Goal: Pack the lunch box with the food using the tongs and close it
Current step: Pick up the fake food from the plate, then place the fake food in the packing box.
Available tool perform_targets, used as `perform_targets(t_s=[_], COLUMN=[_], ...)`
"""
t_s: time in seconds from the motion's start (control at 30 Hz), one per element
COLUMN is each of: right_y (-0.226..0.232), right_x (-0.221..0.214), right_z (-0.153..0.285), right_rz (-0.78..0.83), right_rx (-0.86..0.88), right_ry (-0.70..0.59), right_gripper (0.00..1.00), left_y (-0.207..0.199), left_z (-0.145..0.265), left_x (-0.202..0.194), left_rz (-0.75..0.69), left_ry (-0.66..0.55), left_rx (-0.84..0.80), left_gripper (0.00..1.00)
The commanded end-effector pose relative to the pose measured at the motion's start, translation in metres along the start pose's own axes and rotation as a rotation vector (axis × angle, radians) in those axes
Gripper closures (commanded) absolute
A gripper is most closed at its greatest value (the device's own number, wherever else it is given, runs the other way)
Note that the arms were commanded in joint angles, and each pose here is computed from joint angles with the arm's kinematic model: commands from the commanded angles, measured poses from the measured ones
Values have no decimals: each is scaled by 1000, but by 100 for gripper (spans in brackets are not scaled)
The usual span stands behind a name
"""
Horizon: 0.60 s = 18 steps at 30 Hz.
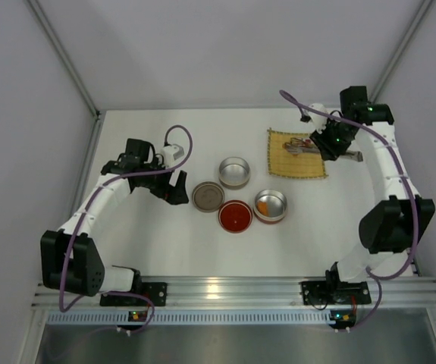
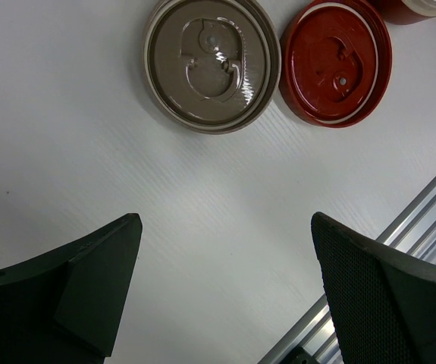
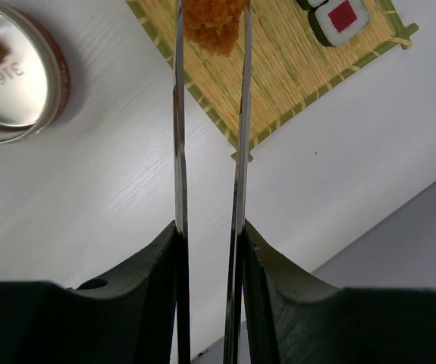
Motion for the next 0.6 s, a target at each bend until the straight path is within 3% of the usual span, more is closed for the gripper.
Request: perform_targets(t_s=[0.0, 0.3, 0.57], right_y=[31, 94, 133], right_x=[4, -20, -24], right_z=[29, 36, 38], right_rz=[-115, -249, -209], right_rx=[18, 94, 160], right_ry=[-93, -122, -131], right_gripper=[100, 100, 100], left_y=[-7, -8, -9], left_z=[10, 13, 13], left_x=[7, 1, -2], left_rz=[-11, -17, -13], left_ry=[-39, -33, -35], left_rx=[-7, 5, 7], left_gripper=[2, 2, 2])
Point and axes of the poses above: each gripper's point midway between its finger pads, its own z axis back along the fingers, its own y axis along the line the jaws close on, x = y × z, the point moved 1 cm from there along z, back along the fingers, and after that the axes turned 1 degree about -z, right-handed, at the moved point
